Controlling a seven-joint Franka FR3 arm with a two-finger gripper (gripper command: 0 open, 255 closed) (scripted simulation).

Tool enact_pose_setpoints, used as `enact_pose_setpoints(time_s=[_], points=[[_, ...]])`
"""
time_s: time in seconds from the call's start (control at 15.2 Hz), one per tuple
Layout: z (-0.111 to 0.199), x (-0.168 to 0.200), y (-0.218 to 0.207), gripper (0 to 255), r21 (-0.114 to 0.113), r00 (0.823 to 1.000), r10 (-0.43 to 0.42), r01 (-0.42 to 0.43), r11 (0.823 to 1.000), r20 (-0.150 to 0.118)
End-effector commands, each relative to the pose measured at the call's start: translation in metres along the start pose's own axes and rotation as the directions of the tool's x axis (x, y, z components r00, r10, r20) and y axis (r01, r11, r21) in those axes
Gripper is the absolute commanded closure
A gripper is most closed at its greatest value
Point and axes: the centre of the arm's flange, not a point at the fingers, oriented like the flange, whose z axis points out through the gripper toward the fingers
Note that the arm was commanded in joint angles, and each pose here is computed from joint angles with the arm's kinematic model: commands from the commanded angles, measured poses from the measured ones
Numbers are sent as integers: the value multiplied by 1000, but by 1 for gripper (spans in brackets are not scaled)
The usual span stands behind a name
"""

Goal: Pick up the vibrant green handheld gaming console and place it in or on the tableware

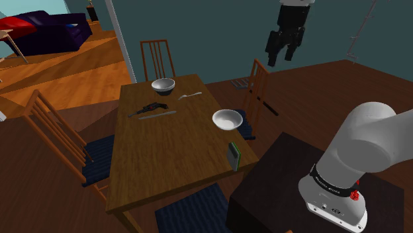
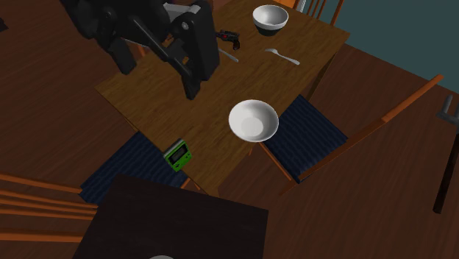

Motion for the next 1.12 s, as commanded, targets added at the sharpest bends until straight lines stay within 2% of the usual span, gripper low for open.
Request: enact_pose_setpoints(time_s=[0.0,1.06], points=[[0,0,0,0,0,1000,0,0,1000,0],[200,45,-51,0,3,996,-87,87,996,5]])
